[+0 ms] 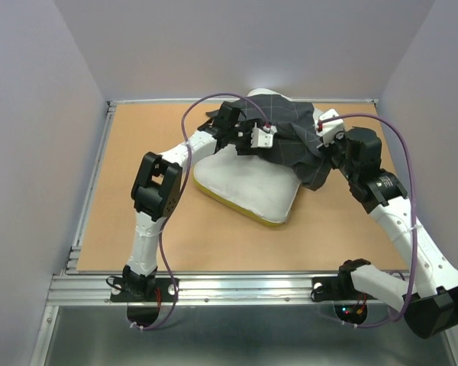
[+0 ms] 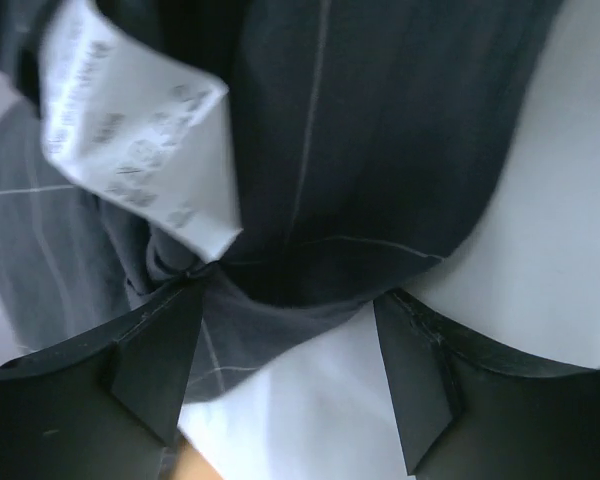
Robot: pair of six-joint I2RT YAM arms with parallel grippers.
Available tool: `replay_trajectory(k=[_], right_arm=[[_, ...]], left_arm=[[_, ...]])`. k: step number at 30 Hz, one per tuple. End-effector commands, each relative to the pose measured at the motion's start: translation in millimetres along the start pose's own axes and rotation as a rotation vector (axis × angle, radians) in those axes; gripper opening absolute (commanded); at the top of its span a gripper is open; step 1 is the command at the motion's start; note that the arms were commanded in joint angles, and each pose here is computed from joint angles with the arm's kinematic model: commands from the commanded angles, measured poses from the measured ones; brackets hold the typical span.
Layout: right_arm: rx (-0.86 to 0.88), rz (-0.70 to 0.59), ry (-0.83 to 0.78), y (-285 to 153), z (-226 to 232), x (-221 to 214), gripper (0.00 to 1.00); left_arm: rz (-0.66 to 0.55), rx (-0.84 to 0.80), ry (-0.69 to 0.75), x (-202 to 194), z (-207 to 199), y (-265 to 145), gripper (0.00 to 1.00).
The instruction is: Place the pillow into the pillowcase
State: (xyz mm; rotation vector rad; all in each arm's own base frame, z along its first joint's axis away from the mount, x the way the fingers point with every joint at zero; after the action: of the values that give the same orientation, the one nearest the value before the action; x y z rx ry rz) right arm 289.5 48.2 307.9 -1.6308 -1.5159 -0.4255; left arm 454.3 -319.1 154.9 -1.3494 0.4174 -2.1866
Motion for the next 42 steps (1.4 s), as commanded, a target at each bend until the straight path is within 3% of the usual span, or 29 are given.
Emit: replay_trajectory(k=[1, 2, 3, 5, 8, 10, 13, 14, 16, 18, 19, 22, 23, 25, 26, 28, 34, 39, 42], right_arm=[[-0.076, -0.059, 0.05, -12.7, -23.2, 21.3, 0.01], [-0.081, -0.062, 0.053, -13.5, -24.6, 22.4, 0.01], [-0.098, -0.063, 0.062, -15.6, -28.3, 24.2, 0.01], [-0.116, -0.063, 0.07, -17.1, -33.2, 25.9, 0.01], [-0.156, -0.095, 0.088, -23.7, -47.6, 39.5, 0.01], [-0.192, -0.127, 0.107, -25.8, -62.2, 57.1, 0.01], [-0.204, -0.161, 0.124, -15.2, -75.2, 80.9, 0.01], [-0.219, -0.229, 0.137, -22.0, -90.5, 105.9, 0.01], [-0.162, -0.274, 0.137, -1.2, -92.1, 130.8, 0.01], [-0.16, -0.397, 0.145, -10.5, -113.1, 173.3, 0.01], [-0.082, -0.409, 0.129, 17.0, -102.7, 183.7, 0.01], [-0.081, -0.638, 0.136, 5.9, -133.4, 260.2, 0.01], [-0.031, -0.594, 0.15, 39.1, -118.5, 254.2, 0.01], [-0.065, -0.777, 0.193, 2.1, -143.2, 299.7, 0.01], [0.004, -0.829, 0.185, 12.9, -129.4, 313.5, 0.01], [0.035, -0.965, 0.177, -15.4, -122.2, 341.2, 0.01], [0.249, -1.124, 0.103, -54.4, -19.5, 374.0, 0.01], [0.163, -1.169, 0.246, -56.8, -28.3, 392.9, 0.01], [0.138, -1.136, 0.254, -28.4, -16.9, 395.7, 0.01]], left_arm=[[-0.074, 0.153, 0.128, 30.7, 52.7, -11.0, 0.65], [-0.073, 0.166, 0.123, 30.6, 54.6, -9.8, 0.5], [-0.077, 0.2, 0.127, 33.5, 59.7, -10.0, 0.41], [-0.083, 0.248, 0.058, 40.3, 64.5, -19.1, 0.0], [-0.139, 0.403, -0.008, 55.9, 86.1, -53.2, 0.0], [-0.203, 0.524, -0.102, 74.4, 101.5, -99.4, 0.0], [-0.309, 0.7, -0.208, 108.5, 118.0, -171.6, 0.0], [-0.356, 0.782, -0.221, 123.7, 125.2, -213.7, 0.0], [-0.417, 0.899, -0.289, 138.9, 133.2, -257.5, 0.0], [-0.469, 1.037, -0.3, 155.6, 140.1, -316.3, 0.0], [-0.501, 1.116, -0.324, 164.2, 144.6, -344.1, 0.0], [-0.553, 1.358, -0.288, 187.6, 140.6, -434.2, 0.0], [-0.558, 1.387, -0.291, 188.2, 141.2, -439.2, 0.0], [-0.607, 1.488, -0.236, 205.6, 126.1, -485.1, 0.0], [-0.635, 1.563, -0.201, 219.6, 110.9, -512.9, 0.0], [-0.673, 1.67, -0.142, 236.5, 87.5, -550.7, 0.0], [-0.679, 1.929, -0.054, 256.0, 39.8, -616.1, 0.0], [-0.617, 2.012, -0.009, 253.3, 20.9, -629.0, 0.0], [-0.544, 1.987, -0.024, 235.3, 29.3, -614.5, 0.0]])
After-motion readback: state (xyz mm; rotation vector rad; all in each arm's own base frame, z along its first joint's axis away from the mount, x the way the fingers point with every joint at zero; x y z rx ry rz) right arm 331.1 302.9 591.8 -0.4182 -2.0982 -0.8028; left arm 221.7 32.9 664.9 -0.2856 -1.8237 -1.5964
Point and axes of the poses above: each gripper's point midway between its finger pads, its own y axis out along the fingers, its own z axis along the line the jaws close on, x = y × z, the point moved 5 cm from there along -y, back along the fingers, and after that the axes turned 7 degrees about -y, right-handed, at the moved point
